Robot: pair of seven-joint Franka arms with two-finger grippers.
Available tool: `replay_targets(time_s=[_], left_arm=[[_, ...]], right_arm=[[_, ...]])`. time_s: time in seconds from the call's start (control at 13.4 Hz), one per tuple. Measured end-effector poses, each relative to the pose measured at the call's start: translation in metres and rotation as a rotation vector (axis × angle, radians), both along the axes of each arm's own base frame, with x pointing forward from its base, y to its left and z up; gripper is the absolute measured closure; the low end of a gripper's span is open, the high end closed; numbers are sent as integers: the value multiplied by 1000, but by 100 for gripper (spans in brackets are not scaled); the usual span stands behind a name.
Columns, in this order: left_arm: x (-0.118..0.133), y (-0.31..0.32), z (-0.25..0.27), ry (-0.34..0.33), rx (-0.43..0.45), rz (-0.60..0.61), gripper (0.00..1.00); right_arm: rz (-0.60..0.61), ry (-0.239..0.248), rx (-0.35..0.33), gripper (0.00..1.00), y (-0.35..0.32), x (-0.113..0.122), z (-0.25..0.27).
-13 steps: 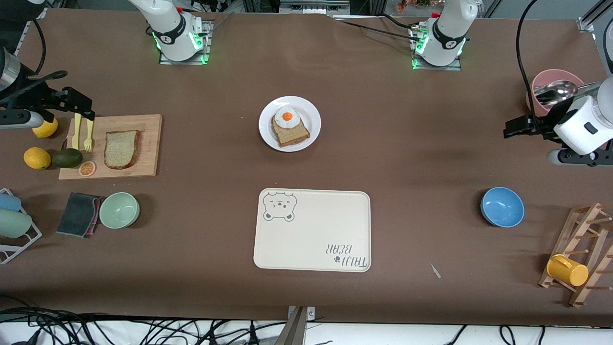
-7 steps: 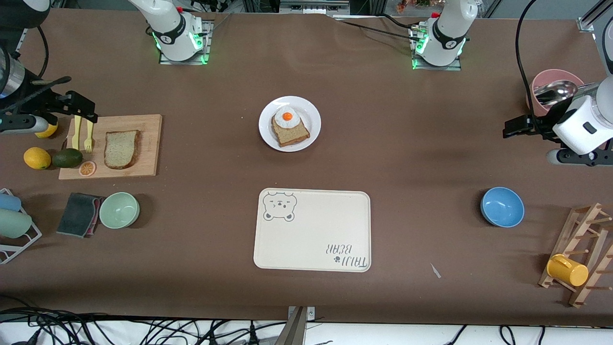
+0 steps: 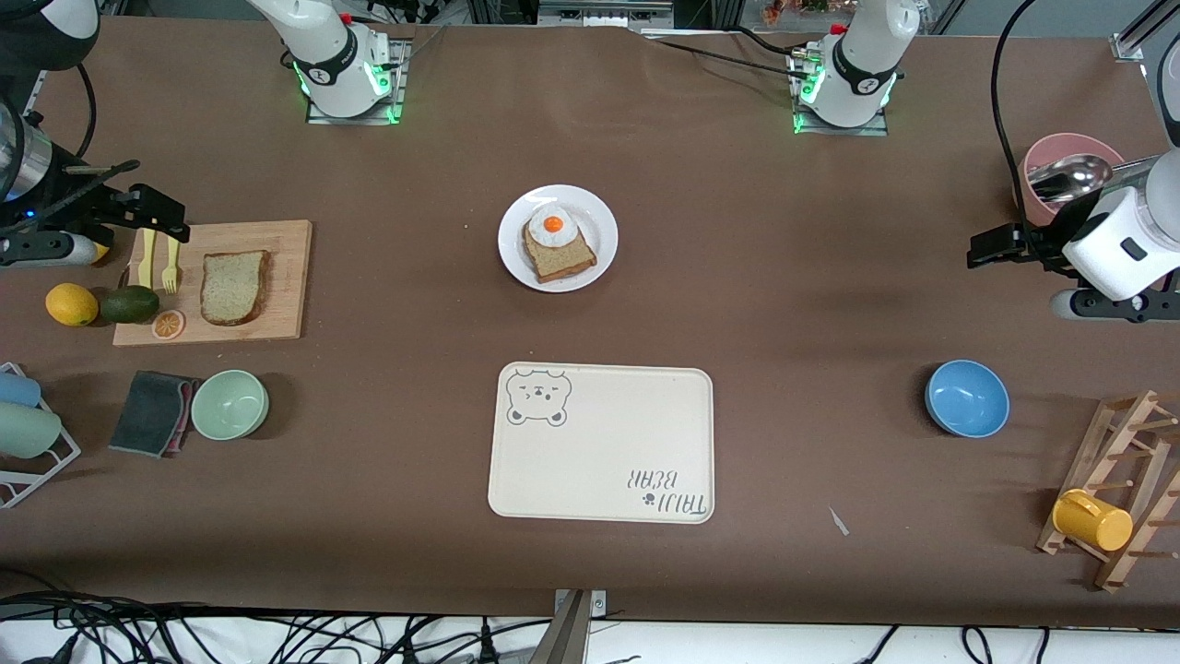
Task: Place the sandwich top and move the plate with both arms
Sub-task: 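Move the right gripper toward the bread slice on the cutting board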
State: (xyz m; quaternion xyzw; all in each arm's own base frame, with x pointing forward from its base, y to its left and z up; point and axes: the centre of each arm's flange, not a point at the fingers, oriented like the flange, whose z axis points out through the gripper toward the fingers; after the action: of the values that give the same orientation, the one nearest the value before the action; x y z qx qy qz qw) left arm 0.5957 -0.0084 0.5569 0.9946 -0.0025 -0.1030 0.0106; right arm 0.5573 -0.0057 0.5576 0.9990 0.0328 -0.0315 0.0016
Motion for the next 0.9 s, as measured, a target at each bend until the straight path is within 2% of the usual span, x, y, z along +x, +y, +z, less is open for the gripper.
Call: replay_targets(time_s=[0.37,0.67,0.9], left_arm=[[-3,18,22,-43,1,35,0],[-5,13,25,-48,0,25,0],[-5,12,25,-40,0,24,0]], right_arm=[[0,0,0,0,0,1,0],[0,3,0,0,0,1,-1],[2,40,0,0,1,7,-19]])
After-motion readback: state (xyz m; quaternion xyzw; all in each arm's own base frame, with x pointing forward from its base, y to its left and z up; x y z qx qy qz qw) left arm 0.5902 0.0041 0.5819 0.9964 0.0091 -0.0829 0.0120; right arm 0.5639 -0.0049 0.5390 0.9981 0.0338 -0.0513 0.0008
